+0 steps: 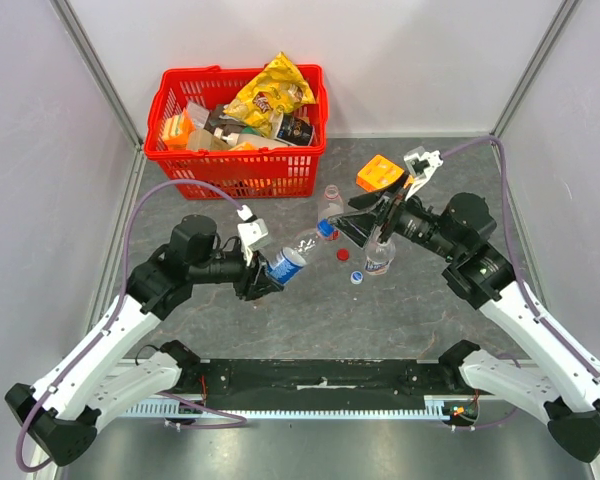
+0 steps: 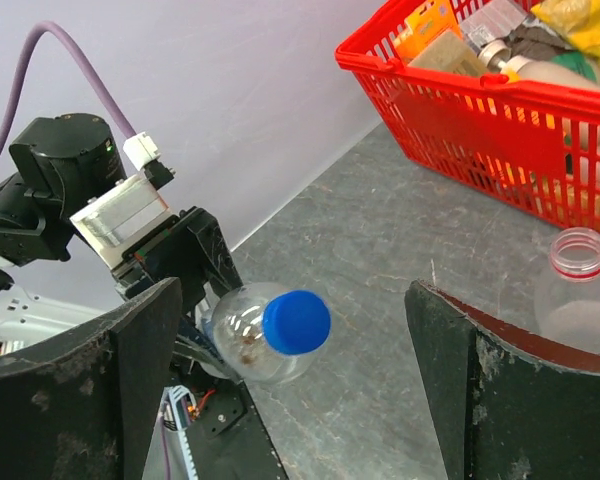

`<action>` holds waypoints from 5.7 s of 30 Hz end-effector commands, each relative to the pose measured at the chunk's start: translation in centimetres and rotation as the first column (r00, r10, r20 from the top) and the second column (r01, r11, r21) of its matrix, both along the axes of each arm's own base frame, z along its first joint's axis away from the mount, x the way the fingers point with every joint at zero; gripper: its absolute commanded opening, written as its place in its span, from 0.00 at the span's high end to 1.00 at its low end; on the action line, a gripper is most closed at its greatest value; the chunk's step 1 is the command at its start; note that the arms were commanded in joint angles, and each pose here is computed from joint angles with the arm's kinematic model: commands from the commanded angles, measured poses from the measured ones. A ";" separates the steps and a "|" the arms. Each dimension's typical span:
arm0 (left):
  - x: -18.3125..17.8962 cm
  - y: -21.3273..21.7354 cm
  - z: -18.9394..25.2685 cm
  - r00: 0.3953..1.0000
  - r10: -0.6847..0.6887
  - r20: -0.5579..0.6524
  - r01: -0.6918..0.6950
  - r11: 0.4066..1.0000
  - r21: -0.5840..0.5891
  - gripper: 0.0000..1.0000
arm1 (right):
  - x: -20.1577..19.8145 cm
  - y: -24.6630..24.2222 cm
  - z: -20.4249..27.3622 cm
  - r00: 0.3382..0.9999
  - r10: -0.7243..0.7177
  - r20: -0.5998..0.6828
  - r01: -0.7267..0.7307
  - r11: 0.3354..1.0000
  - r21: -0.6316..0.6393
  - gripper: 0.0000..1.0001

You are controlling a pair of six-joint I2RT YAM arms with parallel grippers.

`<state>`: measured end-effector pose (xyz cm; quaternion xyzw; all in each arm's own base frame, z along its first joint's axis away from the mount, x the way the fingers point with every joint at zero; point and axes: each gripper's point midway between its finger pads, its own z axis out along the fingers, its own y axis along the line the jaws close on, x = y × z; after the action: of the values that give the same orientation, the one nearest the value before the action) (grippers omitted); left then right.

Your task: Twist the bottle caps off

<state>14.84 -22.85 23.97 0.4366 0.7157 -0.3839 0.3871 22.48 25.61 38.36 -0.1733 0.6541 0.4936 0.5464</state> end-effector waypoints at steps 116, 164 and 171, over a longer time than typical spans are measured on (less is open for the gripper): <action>-10.8 -2.2 8.0 0.762 -0.641 -0.088 0.558 0.719 -0.414 0.56 | -12.0 1.5 5.2 0.735 0.459 0.499 -0.540 0.842 0.020 0.50; 4.8 2.6 -3.9 0.950 0.303 0.074 -0.311 0.931 0.189 0.58 | 3.1 3.1 -6.2 0.957 -0.056 -0.283 0.051 0.998 -0.027 0.04; 5.1 3.3 -3.7 0.932 0.341 0.121 -0.359 0.911 0.202 0.59 | 4.0 4.7 -8.5 0.925 -0.024 -0.380 0.012 0.999 -0.032 0.10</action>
<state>19.23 -20.18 19.24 0.3601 0.8118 -0.2349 0.3951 26.24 29.79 29.06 -0.0882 0.7606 0.4857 0.4216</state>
